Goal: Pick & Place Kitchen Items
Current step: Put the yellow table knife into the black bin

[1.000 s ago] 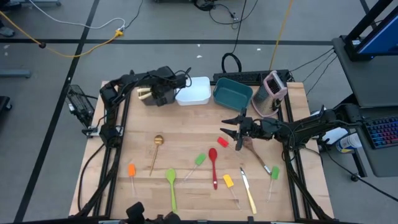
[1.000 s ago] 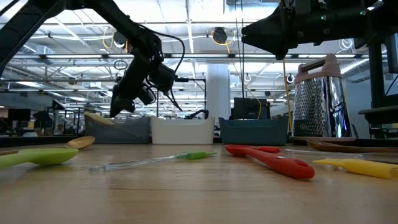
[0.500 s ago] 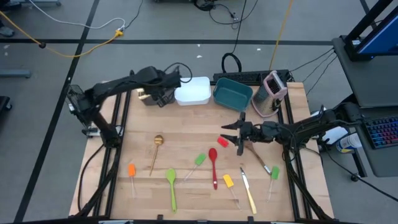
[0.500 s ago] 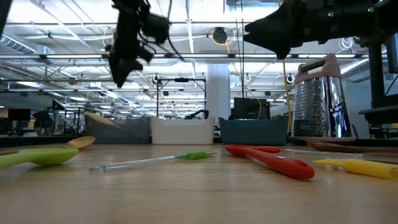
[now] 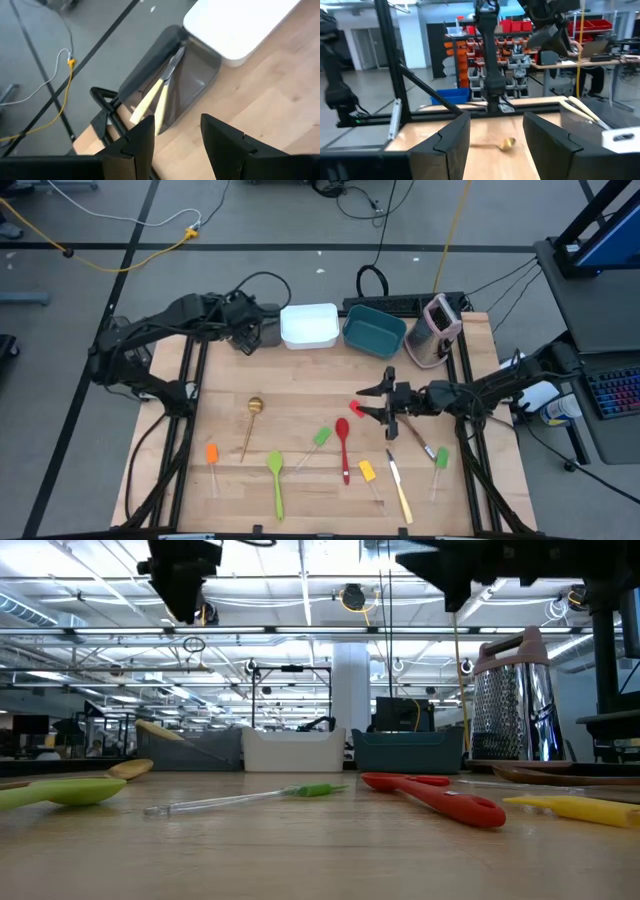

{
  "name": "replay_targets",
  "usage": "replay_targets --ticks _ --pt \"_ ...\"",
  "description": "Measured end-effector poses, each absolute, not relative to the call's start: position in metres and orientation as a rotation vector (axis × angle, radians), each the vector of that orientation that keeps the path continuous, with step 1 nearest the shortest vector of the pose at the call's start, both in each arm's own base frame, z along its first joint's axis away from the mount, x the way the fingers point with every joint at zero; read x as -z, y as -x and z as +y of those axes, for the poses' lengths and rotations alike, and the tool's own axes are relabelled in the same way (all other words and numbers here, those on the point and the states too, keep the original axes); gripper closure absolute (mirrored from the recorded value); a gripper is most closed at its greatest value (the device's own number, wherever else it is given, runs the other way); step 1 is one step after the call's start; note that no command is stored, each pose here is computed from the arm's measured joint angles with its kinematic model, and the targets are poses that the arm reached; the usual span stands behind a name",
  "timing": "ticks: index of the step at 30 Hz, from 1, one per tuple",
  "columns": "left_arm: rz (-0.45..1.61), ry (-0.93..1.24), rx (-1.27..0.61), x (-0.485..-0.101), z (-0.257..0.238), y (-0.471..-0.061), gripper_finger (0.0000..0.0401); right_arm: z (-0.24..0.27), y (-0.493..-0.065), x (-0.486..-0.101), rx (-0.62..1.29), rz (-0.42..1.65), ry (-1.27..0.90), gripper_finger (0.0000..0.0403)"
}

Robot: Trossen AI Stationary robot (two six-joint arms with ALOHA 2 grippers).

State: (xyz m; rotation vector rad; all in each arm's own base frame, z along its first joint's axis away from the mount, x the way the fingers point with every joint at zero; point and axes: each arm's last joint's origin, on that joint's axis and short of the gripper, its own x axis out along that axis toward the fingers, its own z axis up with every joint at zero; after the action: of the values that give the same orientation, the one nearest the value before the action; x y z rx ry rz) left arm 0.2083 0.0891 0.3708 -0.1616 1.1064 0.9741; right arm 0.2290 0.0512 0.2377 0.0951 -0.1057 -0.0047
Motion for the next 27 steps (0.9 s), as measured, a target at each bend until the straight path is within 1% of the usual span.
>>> replay_targets --ticks 4,8,11,14,20,27 --pt "1.086 0.165 -0.961 -0.373 0.082 -0.209 0.0235 0.063 -0.237 -0.253 -0.017 -0.040 -0.081 0.0223" --pt "1.077 0.165 -0.954 -0.373 0.078 -0.209 0.0235 0.074 -0.247 -0.273 0.041 0.070 -0.082 0.0222" --pt "1.077 0.161 -0.946 -0.373 0.076 -0.210 0.0235 0.083 -0.254 -0.278 0.052 0.174 -0.099 0.0222" --pt "1.074 0.156 -0.944 -0.373 0.075 -0.211 0.0235 0.093 -0.265 -0.283 0.043 0.228 -0.141 0.0222" --pt "1.068 0.139 -0.965 -0.373 0.075 -0.211 0.0235 0.114 -0.281 -0.269 0.049 0.379 -0.257 0.0222" --pt "1.037 0.125 -0.986 -0.375 0.076 -0.213 0.0235 0.135 -0.293 -0.240 -0.053 0.579 -0.536 0.0222"
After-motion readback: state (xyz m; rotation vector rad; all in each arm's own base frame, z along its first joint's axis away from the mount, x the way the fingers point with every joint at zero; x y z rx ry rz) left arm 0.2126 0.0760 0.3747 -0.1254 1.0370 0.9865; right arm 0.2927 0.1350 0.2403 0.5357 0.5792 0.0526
